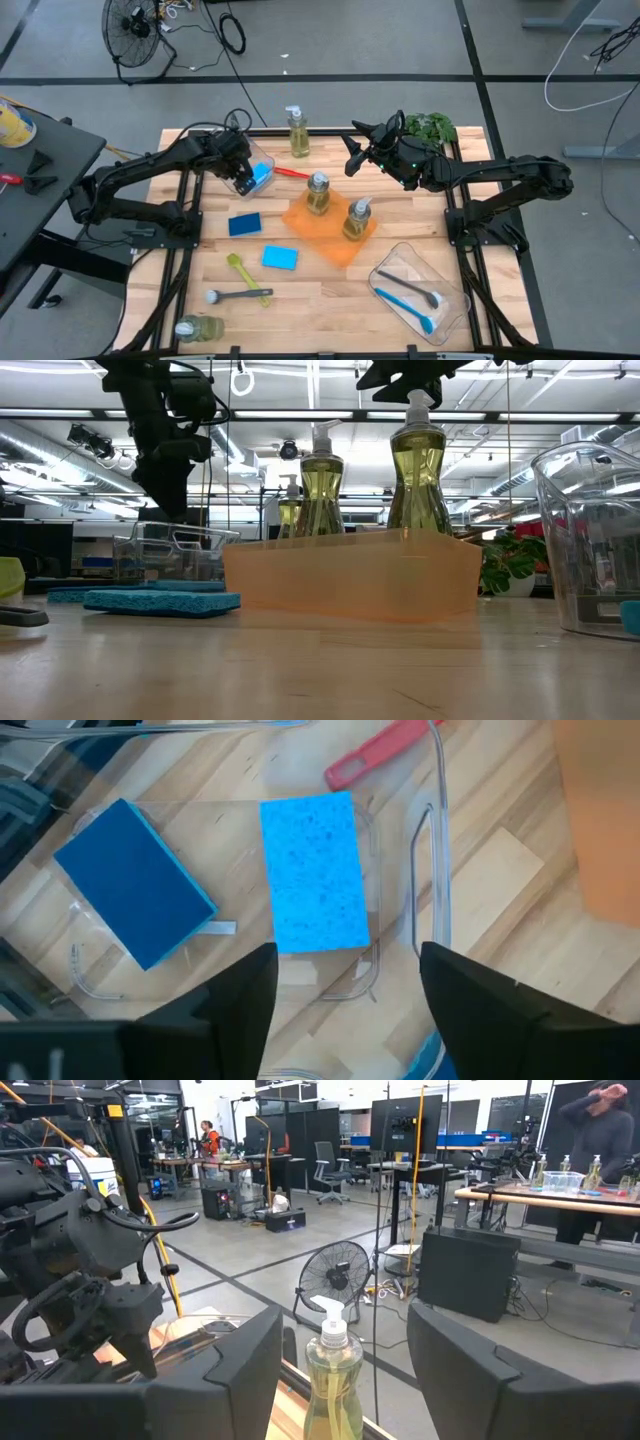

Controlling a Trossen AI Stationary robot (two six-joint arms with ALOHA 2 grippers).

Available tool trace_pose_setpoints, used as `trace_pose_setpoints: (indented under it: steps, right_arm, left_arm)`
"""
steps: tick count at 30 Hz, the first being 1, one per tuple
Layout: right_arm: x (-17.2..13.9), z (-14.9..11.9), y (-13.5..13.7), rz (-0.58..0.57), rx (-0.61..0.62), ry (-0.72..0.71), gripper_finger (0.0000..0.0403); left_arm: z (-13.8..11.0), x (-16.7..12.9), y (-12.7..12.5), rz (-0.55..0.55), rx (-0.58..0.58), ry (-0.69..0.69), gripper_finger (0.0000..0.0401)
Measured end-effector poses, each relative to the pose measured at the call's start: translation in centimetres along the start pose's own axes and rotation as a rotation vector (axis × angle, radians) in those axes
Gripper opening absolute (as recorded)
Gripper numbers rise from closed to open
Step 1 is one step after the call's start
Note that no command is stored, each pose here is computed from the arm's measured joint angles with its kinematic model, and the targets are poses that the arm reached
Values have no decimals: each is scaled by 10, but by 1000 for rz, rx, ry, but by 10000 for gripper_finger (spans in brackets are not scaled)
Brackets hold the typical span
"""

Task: Pick & Place Kitchen Sink Supplies
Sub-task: Put the yellow dish soap into the orange bin

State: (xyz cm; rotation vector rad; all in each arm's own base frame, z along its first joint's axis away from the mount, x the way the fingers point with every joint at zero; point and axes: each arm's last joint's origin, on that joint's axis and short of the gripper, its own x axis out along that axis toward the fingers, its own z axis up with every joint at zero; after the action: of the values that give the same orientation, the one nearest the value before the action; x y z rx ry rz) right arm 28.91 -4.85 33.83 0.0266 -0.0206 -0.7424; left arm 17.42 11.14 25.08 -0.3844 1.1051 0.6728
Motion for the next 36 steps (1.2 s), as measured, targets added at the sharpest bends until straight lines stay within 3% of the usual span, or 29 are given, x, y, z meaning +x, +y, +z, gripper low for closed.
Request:
trace_pose_setpoints:
  steps: [4,11,15,19,24,29,36]
  right_arm:
    - [0,0,0,0,-7,0,215]
    - [-1,1,0,4,-3,-3,215]
    - [-1,2,1,90,7,-2,215]
    - [2,1,1,223,107,15,215]
    - [3,2,-2,374,227,56,215]
    - [-2,10,-7,506,262,63,215]
    - [-16,23,-25,486,247,71,215]
  left_arm:
    - [3,0,-1,-23,-33,-29,240]
    - [22,-3,-9,-226,-81,-197,222]
    - [32,-7,-12,-321,-66,-302,213]
    - [38,-10,-14,-362,3,-377,209]
    - [43,-14,-22,-381,121,-463,209]
    - [47,-19,-30,-389,225,-544,208]
    - [49,-21,-33,-342,262,-581,186]
